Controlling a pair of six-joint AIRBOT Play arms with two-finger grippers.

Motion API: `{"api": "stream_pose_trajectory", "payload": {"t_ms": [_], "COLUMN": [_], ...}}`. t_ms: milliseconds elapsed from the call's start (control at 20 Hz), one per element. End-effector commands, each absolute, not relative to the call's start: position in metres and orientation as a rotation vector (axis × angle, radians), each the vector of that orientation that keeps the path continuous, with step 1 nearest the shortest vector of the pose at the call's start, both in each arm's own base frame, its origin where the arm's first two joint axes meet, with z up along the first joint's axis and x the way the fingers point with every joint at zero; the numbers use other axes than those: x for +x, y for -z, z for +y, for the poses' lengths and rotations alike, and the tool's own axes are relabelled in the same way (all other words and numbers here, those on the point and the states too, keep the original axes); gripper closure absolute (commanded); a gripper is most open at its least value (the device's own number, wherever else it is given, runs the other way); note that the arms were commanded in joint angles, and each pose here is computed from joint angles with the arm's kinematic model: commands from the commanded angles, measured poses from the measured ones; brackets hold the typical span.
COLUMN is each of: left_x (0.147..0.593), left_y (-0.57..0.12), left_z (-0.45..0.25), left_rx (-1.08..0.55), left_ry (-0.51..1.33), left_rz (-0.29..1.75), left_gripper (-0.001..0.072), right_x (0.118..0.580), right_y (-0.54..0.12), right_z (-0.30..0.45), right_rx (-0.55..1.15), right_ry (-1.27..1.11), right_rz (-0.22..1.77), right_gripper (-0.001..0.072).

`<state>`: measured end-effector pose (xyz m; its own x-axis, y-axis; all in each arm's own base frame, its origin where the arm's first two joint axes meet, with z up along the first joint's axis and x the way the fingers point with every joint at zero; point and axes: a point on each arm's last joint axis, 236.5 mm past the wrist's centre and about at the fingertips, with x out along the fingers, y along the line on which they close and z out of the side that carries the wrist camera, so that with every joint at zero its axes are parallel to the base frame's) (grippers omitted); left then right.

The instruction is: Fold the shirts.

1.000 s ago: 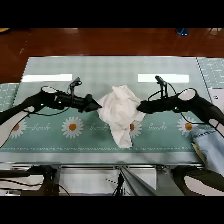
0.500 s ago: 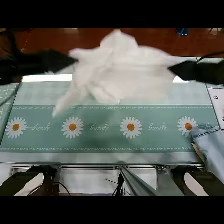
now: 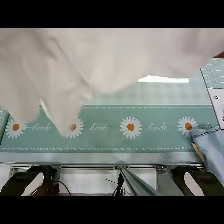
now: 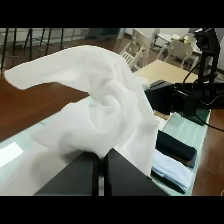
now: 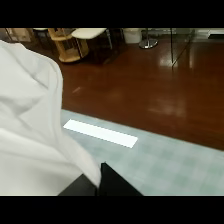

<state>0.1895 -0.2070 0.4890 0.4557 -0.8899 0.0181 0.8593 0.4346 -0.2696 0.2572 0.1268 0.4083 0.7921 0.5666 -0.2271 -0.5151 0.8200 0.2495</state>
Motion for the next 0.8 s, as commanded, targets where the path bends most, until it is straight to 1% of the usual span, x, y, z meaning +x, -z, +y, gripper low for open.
{"api": "stream_pose_trajectory", "payload": {"t_ms": [0,150,200,350,500,550,600,750], "left_x": [0.164,0.168,0.170,0.187,0.221,0.233,0.245,0.288], "left_y": [-0.447,-0.384,-0.367,-0.316,-0.248,-0.226,-0.202,-0.141], "left_z": [-0.200,-0.173,-0.167,-0.164,-0.165,-0.167,-0.170,-0.181], "left_rx": [-0.188,-0.120,-0.113,-0.164,-0.277,-0.309,-0.333,-0.366], "left_ry": [1.016,0.861,0.840,0.838,0.827,0.821,0.820,0.804], "left_rz": [0.363,0.626,0.691,0.854,0.986,1.014,1.040,1.084], "left_gripper": [0.0681,0.0681,0.0681,0.0681,0.0681,0.0681,0.0680,0.0680], "right_x": [0.218,0.187,0.187,0.200,0.207,0.215,0.229,0.284], "right_y": [-0.374,-0.314,-0.304,-0.268,-0.195,-0.166,-0.141,-0.090], "right_z": [0.118,0.099,0.092,0.089,0.104,0.108,0.114,0.135], "right_rx": [0.125,0.063,0.070,0.092,0.094,0.076,0.048,-0.004], "right_ry": [-0.536,-0.491,-0.457,-0.451,-0.522,-0.522,-0.528,-0.544], "right_rz": [0.527,0.830,0.881,1.006,1.263,1.337,1.370,1.360], "right_gripper": [0.0677,0.0677,0.0677,0.0678,0.0677,0.0677,0.0677,0.0677]}}
